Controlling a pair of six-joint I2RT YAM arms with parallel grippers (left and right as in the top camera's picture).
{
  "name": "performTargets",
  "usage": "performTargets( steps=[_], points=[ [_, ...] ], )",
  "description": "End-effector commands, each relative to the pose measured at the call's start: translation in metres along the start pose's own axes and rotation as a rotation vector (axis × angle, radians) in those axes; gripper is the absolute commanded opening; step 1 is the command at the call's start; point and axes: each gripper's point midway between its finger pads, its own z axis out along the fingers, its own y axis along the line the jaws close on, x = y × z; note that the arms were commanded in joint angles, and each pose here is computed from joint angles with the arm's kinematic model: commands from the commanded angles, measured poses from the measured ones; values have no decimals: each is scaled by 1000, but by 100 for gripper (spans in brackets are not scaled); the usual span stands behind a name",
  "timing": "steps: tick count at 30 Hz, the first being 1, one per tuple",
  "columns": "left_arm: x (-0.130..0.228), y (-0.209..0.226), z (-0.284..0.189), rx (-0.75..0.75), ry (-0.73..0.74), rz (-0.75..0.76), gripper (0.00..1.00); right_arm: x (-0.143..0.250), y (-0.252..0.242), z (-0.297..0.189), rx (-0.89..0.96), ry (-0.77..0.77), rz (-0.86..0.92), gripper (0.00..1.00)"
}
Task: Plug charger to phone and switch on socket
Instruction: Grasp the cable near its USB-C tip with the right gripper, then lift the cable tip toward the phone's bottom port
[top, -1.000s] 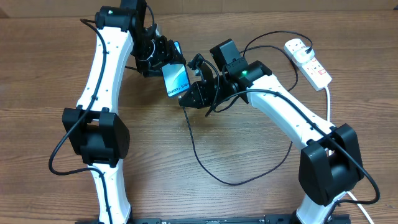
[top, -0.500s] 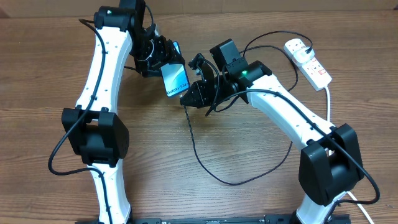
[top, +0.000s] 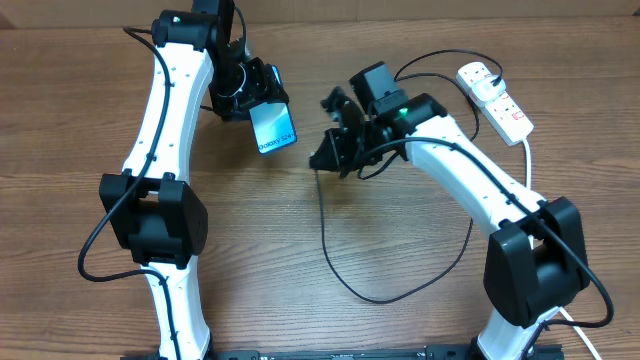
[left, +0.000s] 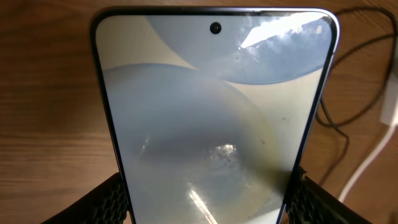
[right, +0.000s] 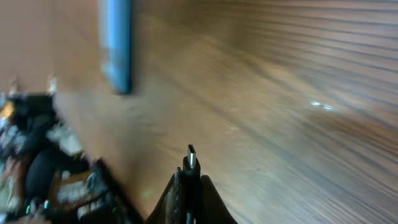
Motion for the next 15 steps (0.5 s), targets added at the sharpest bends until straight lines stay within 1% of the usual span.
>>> performTargets(
  steps=[1, 4, 5, 9, 10, 11, 14, 15],
  points=[
    [-3, 0, 8, -55, -34, 28, 4, -16, -27, -14, 139, -81, 79, 4],
    [0, 1, 17, -58, -19, 28, 4, -21, -56, -20, 300, -133, 145, 4],
    [2, 2, 20, -61, -13, 25, 4, -22, -77, -22, 405, -157, 176, 4],
    [2, 3, 21, -62, -10, 23, 4, -15, -107, -8, 498, -132, 201, 5],
    [3, 3, 21, -63, -9, 23, 4, -14, -109, -5, 502, -125, 205, 16],
    [3, 4, 21, -64, -6, 22, 4, -14, -112, -3, 503, -121, 209, 35],
    [4, 3, 21, -63, -5, 22, 4, -18, -108, -6, 469, -126, 214, 62],
    [4, 2, 21, -58, -3, 22, 4, -21, -103, -7, 433, -126, 218, 66]
  ],
)
